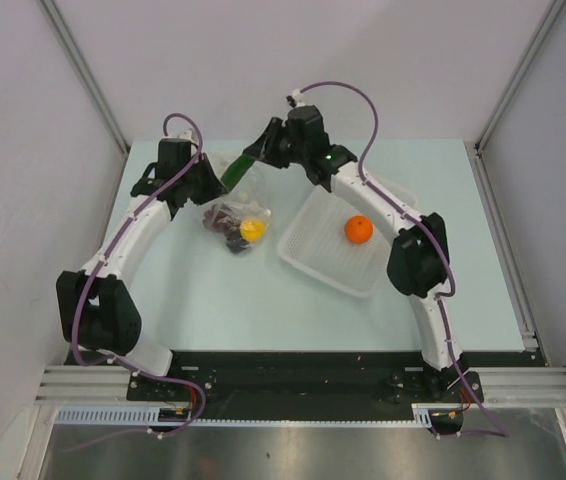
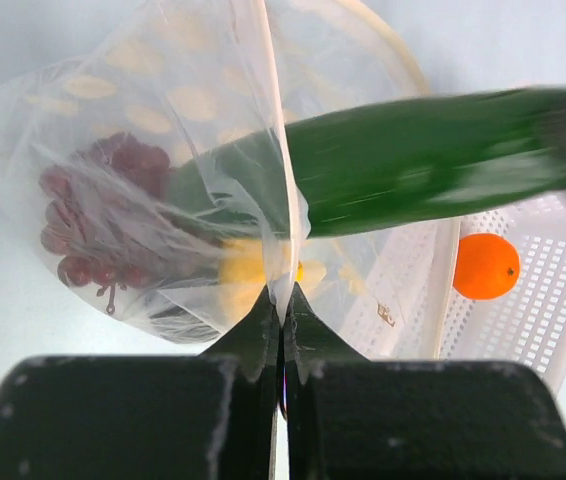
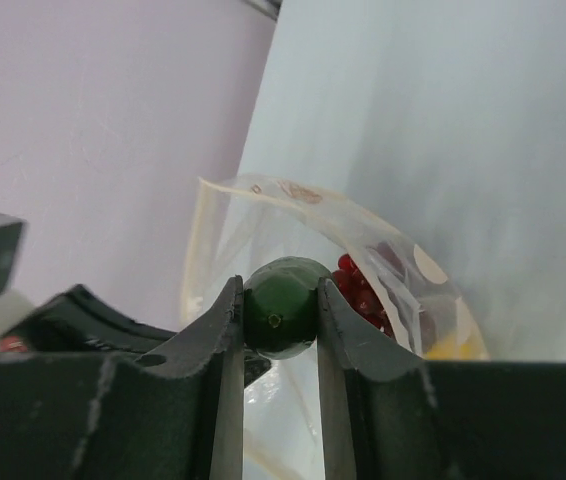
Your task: Open the zip-top bag and remove the fake food
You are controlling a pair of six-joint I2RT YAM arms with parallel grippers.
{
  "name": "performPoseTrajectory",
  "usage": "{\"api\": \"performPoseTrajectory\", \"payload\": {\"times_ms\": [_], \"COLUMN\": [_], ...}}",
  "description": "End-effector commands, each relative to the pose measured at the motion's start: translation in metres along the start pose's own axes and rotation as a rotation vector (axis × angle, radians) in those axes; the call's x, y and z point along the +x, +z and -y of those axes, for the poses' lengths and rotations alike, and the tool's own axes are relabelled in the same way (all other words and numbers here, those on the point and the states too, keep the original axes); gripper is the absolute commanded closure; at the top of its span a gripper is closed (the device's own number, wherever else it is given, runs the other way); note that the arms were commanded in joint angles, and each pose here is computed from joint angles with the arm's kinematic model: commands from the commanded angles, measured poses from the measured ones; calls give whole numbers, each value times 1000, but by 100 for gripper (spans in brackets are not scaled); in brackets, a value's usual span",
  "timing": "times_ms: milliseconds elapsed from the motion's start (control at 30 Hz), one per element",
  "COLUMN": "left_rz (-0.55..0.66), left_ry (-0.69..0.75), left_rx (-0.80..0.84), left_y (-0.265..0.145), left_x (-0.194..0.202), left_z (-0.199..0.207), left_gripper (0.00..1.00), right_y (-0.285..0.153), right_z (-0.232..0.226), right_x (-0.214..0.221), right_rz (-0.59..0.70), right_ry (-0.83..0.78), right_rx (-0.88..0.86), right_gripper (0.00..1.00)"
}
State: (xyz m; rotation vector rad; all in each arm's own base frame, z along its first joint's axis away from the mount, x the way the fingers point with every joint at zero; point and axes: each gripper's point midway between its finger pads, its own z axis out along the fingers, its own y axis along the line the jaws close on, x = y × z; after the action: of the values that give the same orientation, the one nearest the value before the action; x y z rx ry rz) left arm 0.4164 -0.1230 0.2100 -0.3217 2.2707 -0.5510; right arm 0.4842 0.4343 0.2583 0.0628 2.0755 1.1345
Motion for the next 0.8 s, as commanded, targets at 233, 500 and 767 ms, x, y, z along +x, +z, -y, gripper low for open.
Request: {"api": "performPoseTrajectory", "payload": {"times_ms": [233, 500, 767], "left_rz": [53, 49, 49], "left_ry": [8, 15, 26], "left_rx": [29, 30, 30], "left_y": [-13, -13, -13], "left_x": [-13, -9, -10], "left_z": [6, 5, 5], "left_gripper": [100, 100, 100], "right_y": [-117, -185, -195], "right_z": [-14, 80, 138], "right_x": [-97, -64, -4], "right_rz": [93, -154, -360], "right_ry": [-59, 65, 221], "right_rx": [-1, 86, 121], "right_gripper": [100, 100, 100]}}
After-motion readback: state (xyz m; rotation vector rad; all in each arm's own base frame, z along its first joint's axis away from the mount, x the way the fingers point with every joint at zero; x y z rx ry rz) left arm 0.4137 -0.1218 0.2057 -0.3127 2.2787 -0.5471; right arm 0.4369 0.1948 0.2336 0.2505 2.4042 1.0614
